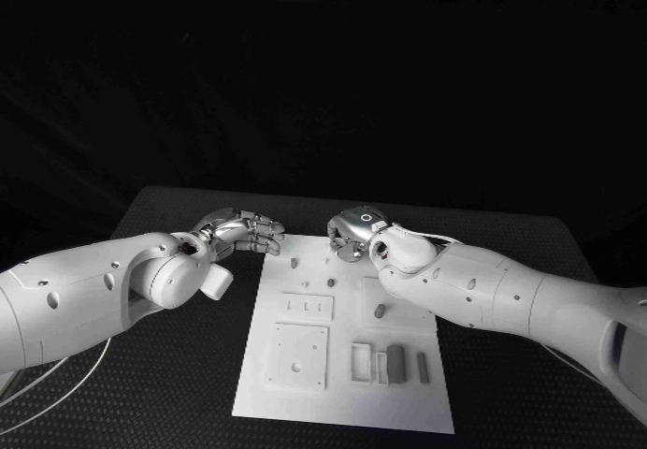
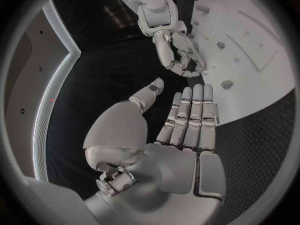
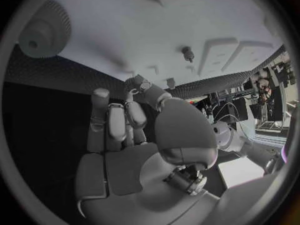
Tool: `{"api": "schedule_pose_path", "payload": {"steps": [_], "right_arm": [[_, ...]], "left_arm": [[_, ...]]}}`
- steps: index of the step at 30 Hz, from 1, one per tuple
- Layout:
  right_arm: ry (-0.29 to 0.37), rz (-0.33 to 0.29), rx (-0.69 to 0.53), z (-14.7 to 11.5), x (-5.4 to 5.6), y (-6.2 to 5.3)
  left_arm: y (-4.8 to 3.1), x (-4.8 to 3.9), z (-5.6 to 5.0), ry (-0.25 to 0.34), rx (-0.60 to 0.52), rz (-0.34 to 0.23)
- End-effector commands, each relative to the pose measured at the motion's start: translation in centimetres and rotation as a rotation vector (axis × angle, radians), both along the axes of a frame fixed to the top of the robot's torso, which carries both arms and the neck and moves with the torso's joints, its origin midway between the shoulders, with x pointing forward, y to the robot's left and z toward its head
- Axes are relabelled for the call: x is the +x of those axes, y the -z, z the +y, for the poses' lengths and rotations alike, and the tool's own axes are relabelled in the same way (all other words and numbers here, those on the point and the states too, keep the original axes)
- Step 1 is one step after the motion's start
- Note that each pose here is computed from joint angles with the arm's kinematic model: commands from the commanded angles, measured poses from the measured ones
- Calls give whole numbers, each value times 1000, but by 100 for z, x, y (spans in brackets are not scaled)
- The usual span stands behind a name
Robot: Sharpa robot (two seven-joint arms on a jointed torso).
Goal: Assemble the parts on the task board
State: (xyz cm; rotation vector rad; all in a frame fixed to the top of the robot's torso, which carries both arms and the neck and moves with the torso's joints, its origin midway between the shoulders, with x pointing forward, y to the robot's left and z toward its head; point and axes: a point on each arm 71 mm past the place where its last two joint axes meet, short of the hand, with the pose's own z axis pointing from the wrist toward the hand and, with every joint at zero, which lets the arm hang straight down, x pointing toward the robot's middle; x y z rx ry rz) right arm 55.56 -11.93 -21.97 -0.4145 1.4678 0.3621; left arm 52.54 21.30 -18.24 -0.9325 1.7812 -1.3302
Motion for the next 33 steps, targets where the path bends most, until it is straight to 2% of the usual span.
{"api": "schedule_pose_path", "payload": {"steps": [1, 18, 33], "right_arm": [[-2, 13, -26, 15, 3, 20], [-26, 18, -19, 136, -36, 14], [27, 24, -31, 86, 4, 46]], "left_arm": [[-8, -2, -29, 20, -6, -3], [-6, 15, -24, 16, -4, -4], [-5, 16, -27, 16, -4, -4]]}}
